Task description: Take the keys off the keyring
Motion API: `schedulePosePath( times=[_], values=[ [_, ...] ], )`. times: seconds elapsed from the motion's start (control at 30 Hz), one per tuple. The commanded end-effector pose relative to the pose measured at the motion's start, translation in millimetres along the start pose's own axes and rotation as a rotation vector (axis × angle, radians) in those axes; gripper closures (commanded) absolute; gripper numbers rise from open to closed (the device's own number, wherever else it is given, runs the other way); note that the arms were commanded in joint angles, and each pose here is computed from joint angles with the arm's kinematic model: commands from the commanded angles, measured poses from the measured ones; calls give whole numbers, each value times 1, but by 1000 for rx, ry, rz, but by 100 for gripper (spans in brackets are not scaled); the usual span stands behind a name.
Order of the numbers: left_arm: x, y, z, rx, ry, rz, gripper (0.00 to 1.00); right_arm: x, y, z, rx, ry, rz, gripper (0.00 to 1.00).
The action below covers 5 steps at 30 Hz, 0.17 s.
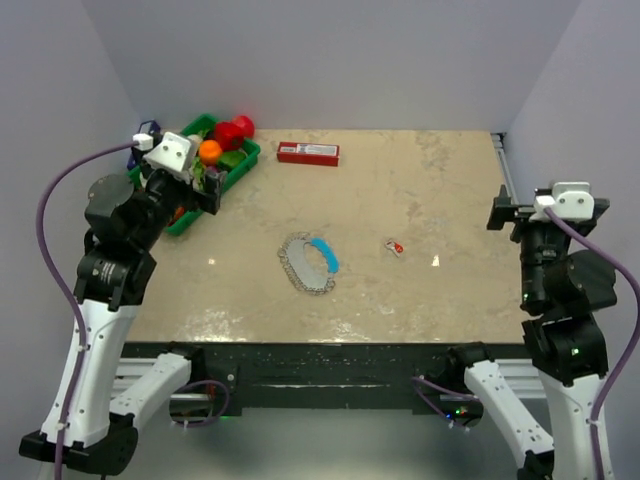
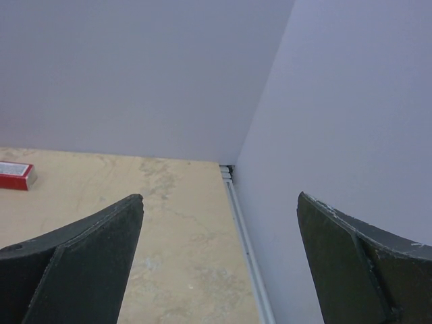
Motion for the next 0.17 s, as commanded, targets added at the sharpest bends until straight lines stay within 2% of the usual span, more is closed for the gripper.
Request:
schedulePosePath(
  times=[0.0,0.13],
  values=[
    [-6,-2,9,20,17,8,1,9,-2,-4,-41,-3,-11,1],
    [-6,0,7,25,8,-2,1,15,6,-2,-35,-9,-64,1]
  ],
)
Point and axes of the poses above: each gripper's point midway between its finger pads, its own x axis back along the fingers, its own y axis along the line the jaws close on, z = x × y, the point moved 1 cm from there along x, back along the fingers
